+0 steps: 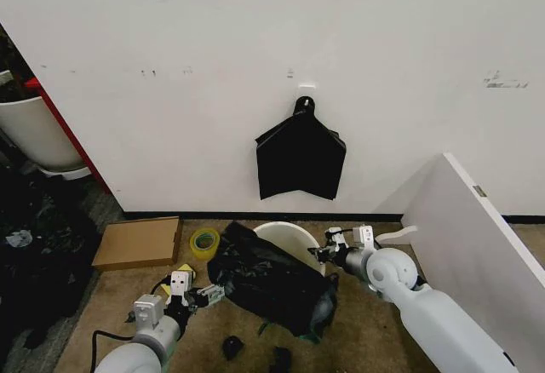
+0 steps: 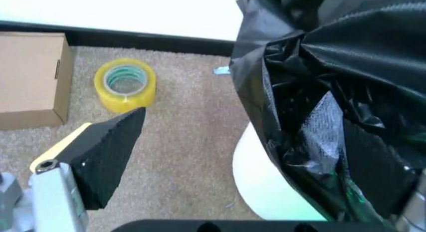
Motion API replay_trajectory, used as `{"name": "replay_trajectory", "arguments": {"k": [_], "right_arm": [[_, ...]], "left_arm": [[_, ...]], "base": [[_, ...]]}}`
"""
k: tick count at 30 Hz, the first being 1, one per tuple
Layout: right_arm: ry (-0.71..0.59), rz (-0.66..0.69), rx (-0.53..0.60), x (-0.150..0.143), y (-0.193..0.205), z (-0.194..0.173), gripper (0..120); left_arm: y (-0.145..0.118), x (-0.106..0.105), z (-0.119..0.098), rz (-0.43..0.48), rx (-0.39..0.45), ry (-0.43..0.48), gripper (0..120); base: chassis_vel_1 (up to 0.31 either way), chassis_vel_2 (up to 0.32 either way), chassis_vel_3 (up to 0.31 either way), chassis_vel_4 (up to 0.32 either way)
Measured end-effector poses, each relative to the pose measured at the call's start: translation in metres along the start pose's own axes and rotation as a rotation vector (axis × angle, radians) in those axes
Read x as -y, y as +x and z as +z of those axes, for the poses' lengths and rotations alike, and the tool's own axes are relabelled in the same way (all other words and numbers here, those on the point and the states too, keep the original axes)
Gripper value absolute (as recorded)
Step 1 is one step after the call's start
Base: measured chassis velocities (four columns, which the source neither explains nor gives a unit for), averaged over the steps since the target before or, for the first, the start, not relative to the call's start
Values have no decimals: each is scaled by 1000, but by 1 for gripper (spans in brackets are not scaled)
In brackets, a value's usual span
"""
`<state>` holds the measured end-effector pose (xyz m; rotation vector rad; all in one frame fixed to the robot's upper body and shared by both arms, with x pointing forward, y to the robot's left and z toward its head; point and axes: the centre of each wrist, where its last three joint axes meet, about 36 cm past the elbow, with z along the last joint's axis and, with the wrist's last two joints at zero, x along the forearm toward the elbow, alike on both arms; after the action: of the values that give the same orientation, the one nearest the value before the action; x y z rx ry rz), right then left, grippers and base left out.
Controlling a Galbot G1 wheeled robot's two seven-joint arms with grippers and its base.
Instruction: Place the garbage bag over the trash bin.
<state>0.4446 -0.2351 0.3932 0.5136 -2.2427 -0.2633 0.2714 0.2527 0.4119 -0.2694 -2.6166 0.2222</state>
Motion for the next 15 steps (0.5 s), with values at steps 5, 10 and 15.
{"name": "replay_trajectory", "arguments": {"k": [5, 10, 15], "right_arm": [[-96, 59, 53, -9, 17, 1, 3], [-225, 135, 87, -35, 39, 7, 3], [-293, 210, 64, -64, 51, 26, 3]], "left_arm": [[1, 4, -5, 21, 54, 35, 100], [1, 8, -9, 32, 98, 68, 100], [-4, 8, -7, 31, 103, 75, 100]], "base": [[0, 0, 0, 0], [0, 0, 0, 0], [0, 0, 0, 0]]}}
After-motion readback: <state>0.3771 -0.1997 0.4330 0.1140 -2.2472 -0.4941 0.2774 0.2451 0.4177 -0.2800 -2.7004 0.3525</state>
